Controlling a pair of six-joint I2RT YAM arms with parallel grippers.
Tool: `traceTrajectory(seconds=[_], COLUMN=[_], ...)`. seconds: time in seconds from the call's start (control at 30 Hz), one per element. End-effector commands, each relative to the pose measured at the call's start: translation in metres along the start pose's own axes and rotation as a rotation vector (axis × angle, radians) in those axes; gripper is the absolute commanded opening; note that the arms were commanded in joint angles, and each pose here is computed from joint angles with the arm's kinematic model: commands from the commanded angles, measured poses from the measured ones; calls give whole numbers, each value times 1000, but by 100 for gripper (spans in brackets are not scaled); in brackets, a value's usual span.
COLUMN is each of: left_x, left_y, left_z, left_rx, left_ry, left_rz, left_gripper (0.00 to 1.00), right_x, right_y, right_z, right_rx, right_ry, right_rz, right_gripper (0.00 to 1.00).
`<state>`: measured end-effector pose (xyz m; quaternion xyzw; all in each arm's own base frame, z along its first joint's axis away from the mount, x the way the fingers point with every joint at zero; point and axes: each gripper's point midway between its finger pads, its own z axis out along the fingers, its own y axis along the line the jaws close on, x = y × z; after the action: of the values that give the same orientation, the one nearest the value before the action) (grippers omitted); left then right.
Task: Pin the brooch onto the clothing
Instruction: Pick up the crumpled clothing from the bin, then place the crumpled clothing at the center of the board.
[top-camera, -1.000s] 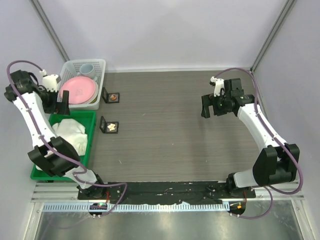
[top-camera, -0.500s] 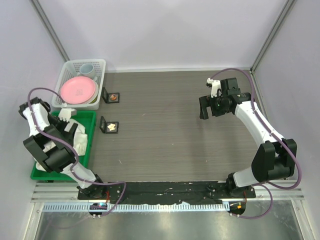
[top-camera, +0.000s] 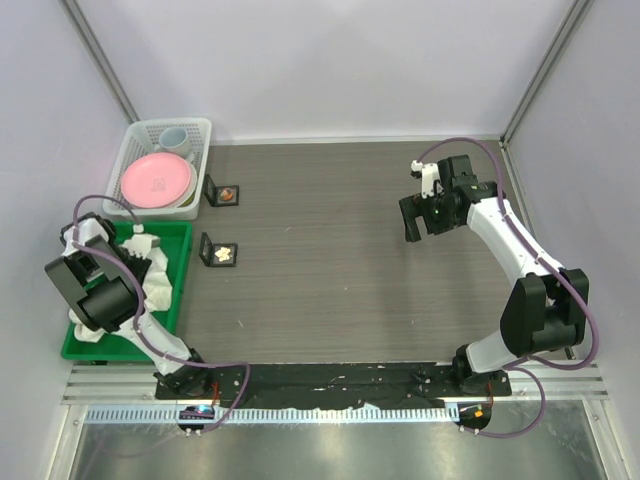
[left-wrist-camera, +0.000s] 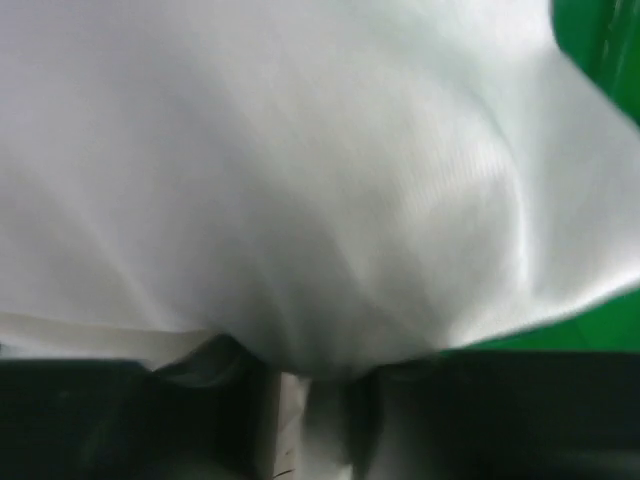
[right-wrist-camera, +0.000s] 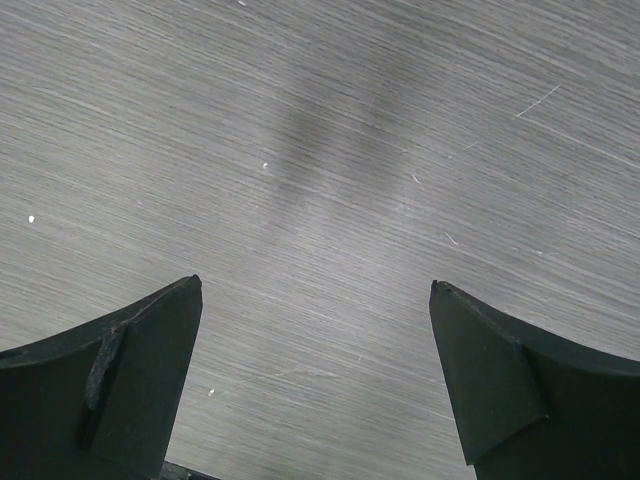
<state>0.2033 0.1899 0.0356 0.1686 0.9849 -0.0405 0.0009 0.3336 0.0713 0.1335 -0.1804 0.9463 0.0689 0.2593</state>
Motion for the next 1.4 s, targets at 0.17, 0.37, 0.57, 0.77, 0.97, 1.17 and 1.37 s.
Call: traceTrajectory(seconds=[0.17,0.37,0.57,0.77,0.97,1.17,1.37], left_x=[-48,-86,-140,-221,-262,-264,-272], left_y=[-4,-16,-60,-168,-329,-446,-503], left_z=[-87,-232,-343,-437,-480,-487,-414], left_rx=[-46,-196,-205,-171,-26,119,228], left_ry=[-269,-619,-915,-1249,-1464,-1548,-1356], left_rz=[-149,-229,-152,71,409,625,742], left_gripper=[0,0,0,0,0,0,0], right_x=[-24,-44,-70,-89,-87,-65,-55], right_y=[1,8,14,-7,-54,-88,-94], right_z=[-23,-36,-51,-73,-104,-123,-130], right_rx=[6,-25,-60,-20,-47,-8,10], right_ry=[-84,-170,-243,-305,-379,-388,-375], right_rz=[-40,-13,11,26,204,298,292], right_gripper=[100,100,100,100,100,100,100])
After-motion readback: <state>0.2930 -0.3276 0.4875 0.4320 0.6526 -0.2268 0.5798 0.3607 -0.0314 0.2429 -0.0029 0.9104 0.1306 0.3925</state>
